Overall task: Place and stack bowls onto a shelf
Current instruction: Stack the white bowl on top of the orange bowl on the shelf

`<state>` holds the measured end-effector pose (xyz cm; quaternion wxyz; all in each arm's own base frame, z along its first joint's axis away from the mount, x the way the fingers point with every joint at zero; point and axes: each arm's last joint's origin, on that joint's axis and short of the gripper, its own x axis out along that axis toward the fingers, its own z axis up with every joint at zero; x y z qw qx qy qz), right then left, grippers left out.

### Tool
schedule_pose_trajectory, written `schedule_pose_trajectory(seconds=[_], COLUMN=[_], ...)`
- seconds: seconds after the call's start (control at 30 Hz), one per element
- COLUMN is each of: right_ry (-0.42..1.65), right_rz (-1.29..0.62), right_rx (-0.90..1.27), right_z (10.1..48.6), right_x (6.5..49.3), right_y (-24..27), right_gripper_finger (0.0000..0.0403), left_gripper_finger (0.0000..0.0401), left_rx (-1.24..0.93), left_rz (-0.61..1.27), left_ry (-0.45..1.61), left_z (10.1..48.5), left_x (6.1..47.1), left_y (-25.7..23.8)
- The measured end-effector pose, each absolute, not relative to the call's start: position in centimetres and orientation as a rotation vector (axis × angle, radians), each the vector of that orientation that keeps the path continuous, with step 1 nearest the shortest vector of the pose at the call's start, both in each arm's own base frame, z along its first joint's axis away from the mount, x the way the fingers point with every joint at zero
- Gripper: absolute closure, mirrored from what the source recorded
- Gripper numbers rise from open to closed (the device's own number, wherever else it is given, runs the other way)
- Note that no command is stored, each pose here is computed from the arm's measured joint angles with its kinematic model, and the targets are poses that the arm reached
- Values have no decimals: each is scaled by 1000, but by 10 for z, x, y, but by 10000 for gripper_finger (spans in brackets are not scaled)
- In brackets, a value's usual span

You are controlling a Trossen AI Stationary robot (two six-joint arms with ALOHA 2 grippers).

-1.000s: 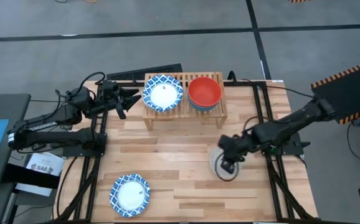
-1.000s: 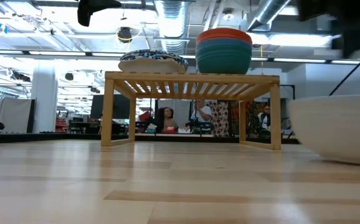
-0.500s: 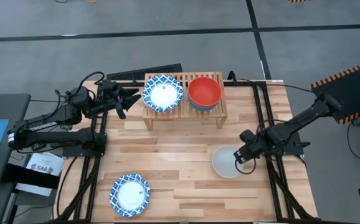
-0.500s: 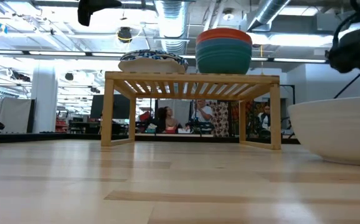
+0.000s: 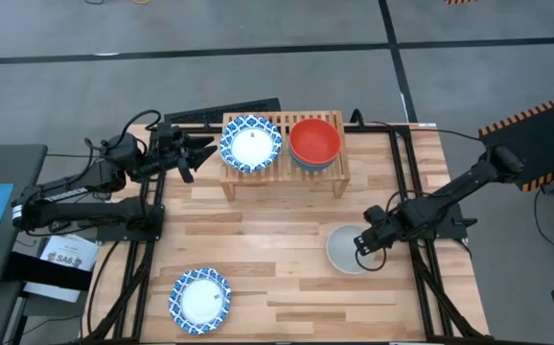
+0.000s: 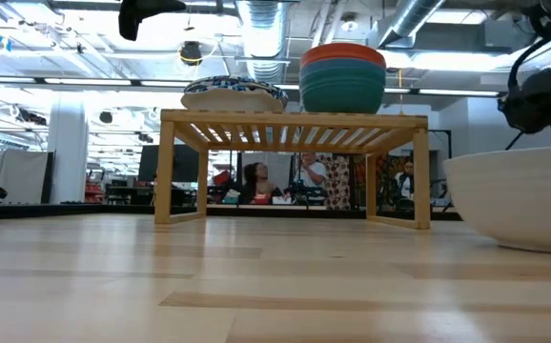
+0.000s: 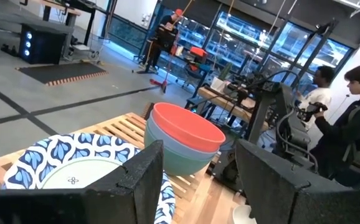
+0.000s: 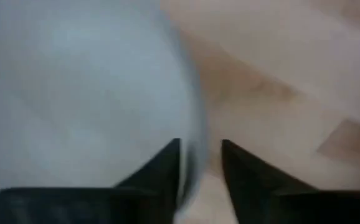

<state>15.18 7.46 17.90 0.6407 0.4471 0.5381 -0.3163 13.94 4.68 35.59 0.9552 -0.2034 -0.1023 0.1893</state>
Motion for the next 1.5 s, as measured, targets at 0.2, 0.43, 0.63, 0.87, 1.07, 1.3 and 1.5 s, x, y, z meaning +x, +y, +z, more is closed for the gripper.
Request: schedule_pose_trajectory(seconds=[0.2, 0.43, 0.63, 0.87, 1.07, 1.3, 1.5], right_ry=[1320, 1169, 917, 662, 546, 679, 699], right_rz=[-598, -252, -166, -424, -628, -674, -697], right_rx=[1058, 1158, 1092, 949, 911, 947, 929], right_z=[183, 264, 362, 435, 449, 424, 417], right_x=[158, 176, 195, 201, 206, 223, 225], right_y=[81, 81, 53, -13, -71, -110, -128], right_gripper_finger=[371, 379, 379, 379, 379, 360, 326], left_gripper_finger=[217, 217, 217, 217, 217, 217, 217], left_rx=[-413, -411, -412, -412, -412, -412, -414], left_rz=[386, 387, 387, 361, 341, 326, 326], left_ry=[-210, -209, -208, -199, -192, -187, -188], left_z=[356, 356, 356, 356, 355, 355, 355], left_x=[139, 139, 139, 140, 140, 140, 140], left_y=[47, 47, 47, 46, 46, 45, 45])
